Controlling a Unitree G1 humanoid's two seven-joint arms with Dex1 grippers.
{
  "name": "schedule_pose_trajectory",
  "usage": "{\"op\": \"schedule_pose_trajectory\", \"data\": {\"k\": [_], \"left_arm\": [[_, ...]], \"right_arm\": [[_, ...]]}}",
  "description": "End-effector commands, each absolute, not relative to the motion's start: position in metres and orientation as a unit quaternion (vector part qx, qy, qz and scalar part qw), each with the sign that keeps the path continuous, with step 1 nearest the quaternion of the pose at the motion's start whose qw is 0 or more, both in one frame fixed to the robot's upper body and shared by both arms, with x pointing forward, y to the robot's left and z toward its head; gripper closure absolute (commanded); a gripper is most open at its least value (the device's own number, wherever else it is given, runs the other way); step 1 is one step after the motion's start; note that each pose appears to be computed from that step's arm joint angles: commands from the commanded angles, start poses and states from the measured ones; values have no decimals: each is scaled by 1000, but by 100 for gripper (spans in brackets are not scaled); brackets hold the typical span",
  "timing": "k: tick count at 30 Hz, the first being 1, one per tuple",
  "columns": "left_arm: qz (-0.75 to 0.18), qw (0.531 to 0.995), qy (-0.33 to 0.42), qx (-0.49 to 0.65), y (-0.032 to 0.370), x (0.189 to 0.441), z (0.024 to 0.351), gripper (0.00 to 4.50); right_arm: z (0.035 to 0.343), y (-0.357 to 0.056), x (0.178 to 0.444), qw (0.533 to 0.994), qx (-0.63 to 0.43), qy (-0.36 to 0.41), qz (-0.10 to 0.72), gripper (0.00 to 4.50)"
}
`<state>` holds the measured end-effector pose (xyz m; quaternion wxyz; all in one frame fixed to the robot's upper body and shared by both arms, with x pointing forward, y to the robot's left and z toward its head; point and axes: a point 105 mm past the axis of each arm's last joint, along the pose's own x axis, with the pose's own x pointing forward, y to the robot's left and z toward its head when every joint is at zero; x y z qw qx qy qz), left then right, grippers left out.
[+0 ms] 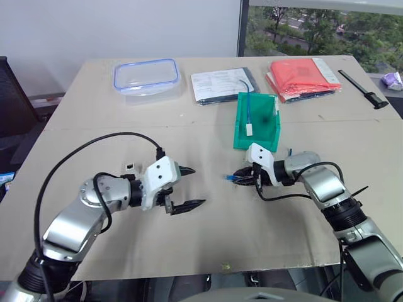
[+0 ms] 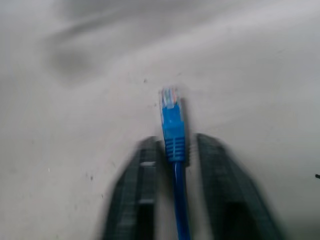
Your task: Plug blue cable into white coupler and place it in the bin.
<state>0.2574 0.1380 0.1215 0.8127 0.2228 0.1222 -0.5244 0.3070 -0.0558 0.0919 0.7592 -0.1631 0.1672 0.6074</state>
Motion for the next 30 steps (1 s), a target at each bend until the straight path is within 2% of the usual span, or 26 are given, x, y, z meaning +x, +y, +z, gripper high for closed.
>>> {"op": "schedule_pose_trajectory", "data": {"k": [1,3,4,7,10,18,21,25,27,29,30], "left_arm": [[-517,813,114,243,131,268,118,0],[-525,809,113,240,124,276,115,0],[-533,804,111,240,120,279,113,0],[-564,786,112,228,108,285,108,0],[-584,767,121,234,95,296,97,0],[-623,732,113,250,74,312,89,0],[-634,721,120,252,73,311,86,70],[-641,711,138,253,79,308,84,242],[-642,709,144,254,81,307,83,359],[-640,710,150,252,83,307,81,448],[-639,714,149,246,83,307,82,448]], "right_arm": [[124,-65,304,782,-143,104,598,143],[140,-74,298,802,-110,64,584,42],[145,-78,294,807,-99,51,580,12],[146,-92,278,818,-74,27,570,12],[125,-110,254,830,-65,39,553,12],[92,-143,229,867,-83,59,487,12],[90,-145,227,875,-82,55,475,0],[91,-144,226,880,-78,51,466,0],[91,-144,226,881,-76,52,464,0],[90,-142,223,881,-55,60,466,0],[89,-140,220,878,-37,68,472,0]]}}
